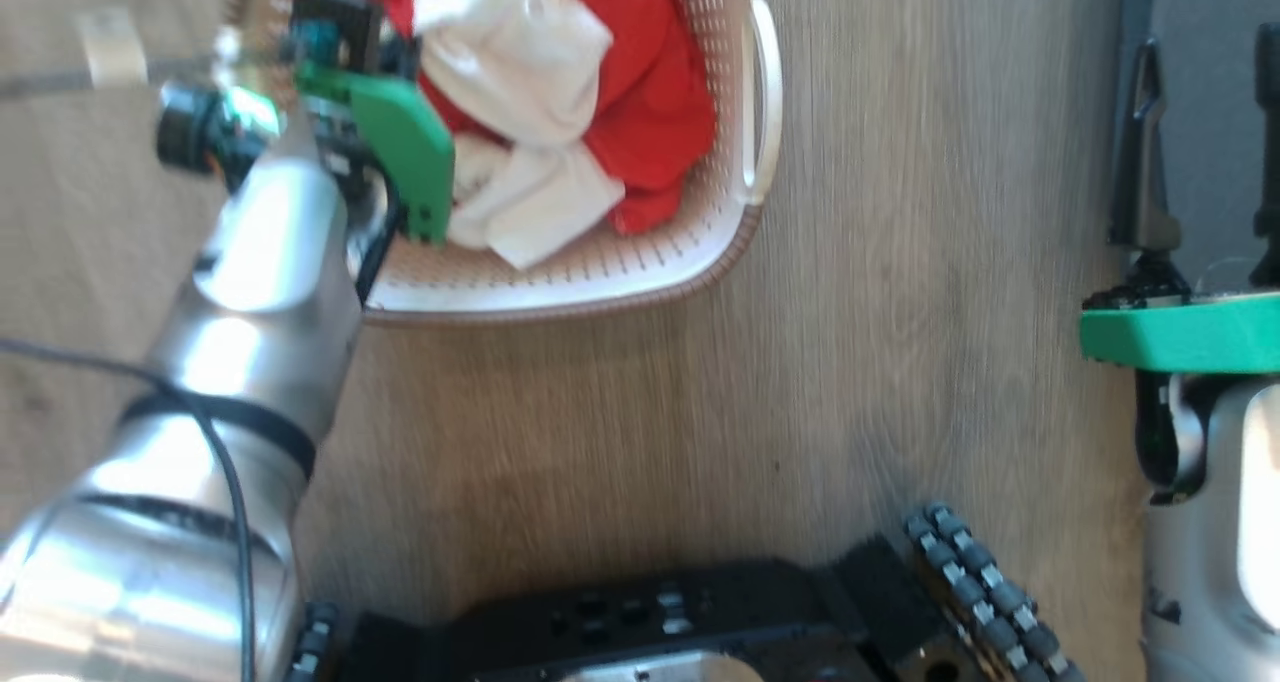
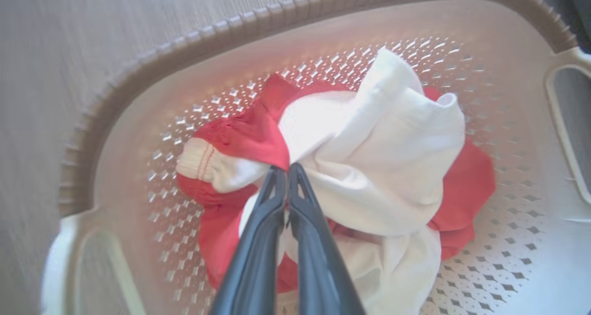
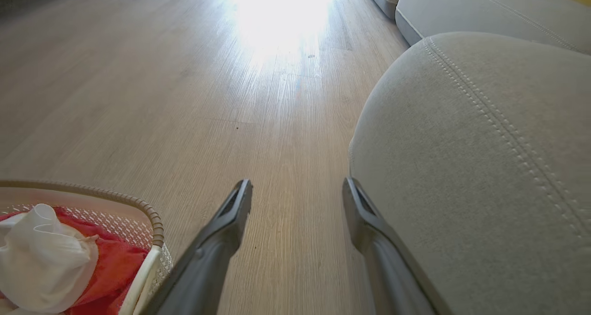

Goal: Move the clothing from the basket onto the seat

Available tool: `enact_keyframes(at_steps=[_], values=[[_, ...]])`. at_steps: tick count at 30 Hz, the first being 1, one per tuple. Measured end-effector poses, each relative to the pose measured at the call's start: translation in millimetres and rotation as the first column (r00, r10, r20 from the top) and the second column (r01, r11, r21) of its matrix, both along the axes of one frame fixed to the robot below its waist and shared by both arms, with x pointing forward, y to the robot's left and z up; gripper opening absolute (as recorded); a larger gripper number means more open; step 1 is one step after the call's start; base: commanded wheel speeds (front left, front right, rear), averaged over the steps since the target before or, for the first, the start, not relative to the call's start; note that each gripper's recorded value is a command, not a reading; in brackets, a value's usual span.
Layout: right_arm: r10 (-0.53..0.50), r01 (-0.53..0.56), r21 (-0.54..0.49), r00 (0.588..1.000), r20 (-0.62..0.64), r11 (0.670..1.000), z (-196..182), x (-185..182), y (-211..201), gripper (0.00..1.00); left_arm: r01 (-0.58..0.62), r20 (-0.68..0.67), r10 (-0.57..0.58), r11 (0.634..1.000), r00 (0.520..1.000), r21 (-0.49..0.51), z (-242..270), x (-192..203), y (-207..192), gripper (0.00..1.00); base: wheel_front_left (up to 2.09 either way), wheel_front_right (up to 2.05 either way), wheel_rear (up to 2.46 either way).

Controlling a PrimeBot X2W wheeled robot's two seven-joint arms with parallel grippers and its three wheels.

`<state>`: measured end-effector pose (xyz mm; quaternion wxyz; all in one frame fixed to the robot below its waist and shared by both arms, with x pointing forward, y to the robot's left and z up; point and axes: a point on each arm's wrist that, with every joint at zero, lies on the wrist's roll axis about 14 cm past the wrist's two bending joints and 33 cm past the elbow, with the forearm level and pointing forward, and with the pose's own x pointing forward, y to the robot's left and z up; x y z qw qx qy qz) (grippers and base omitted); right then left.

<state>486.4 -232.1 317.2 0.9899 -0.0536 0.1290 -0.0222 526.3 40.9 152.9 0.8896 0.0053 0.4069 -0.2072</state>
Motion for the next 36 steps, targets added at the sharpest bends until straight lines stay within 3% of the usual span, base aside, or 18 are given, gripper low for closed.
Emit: enact_keyframes(at_steps=[5,11,24,36], values=[[0.013,-0.014,0.013,0.999,0.048,1.000,33.5,-5.3,7.7,1.00,-0.082,0.061,0.084,0.996,0.995,-0.038,46.0,-12.8,18.1,0.00,0.00,0.00,0.00],[0.010,-0.012,0.030,0.997,0.072,0.999,70.3,-37.3,11.0,1.00,-0.193,0.186,0.205,0.978,0.961,-0.079,116.9,-21.7,49.4,0.00,0.00,0.00,0.00],[0.052,-0.055,0.008,0.978,0.201,0.998,144.4,-95.1,23.9,1.00,-0.330,0.483,0.383,0.924,0.788,-0.193,260.8,-80.7,113.6,0.00,0.00,0.00,0.00],[0.088,-0.092,0.001,0.963,0.256,0.996,167.7,-134.6,34.8,1.00,-0.406,0.561,0.471,0.880,0.680,-0.247,326.5,-157.2,145.9,0.00,0.00,0.00,0.00]])
